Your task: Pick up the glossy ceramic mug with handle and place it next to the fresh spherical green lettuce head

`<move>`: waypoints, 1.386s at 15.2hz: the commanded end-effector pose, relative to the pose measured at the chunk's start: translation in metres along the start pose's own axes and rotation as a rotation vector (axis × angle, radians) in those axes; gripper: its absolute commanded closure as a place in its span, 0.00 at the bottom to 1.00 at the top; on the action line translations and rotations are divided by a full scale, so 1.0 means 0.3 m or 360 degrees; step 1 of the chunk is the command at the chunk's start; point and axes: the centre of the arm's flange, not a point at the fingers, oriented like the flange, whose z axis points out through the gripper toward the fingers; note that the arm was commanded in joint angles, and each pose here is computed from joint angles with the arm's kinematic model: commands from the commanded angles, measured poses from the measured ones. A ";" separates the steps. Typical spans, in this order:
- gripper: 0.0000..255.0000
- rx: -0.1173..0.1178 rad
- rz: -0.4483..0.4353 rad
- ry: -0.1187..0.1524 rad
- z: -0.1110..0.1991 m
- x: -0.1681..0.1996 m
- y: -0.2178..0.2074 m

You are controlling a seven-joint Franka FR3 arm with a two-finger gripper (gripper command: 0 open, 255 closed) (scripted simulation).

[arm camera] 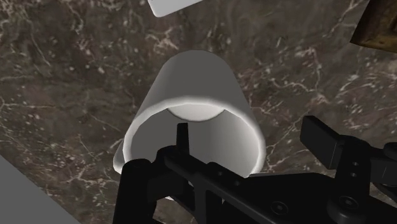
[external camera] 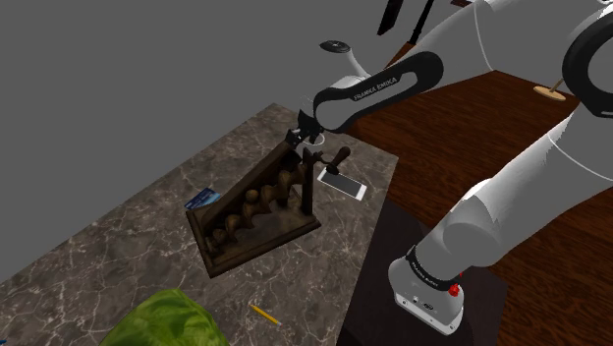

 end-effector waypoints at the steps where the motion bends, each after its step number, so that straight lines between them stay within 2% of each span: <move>1: 0.00 0.0000 0.0000 0.0000 0.000 0.000 0.000; 2: 0.00 0.0000 0.0000 0.0000 0.000 0.000 0.000; 3: 1.00 0.0000 0.0000 0.0000 0.000 0.000 0.000; 12: 1.00 0.0000 0.0000 0.0000 0.000 0.000 0.000; 21: 1.00 0.0000 0.0000 0.0000 -0.156 0.024 0.011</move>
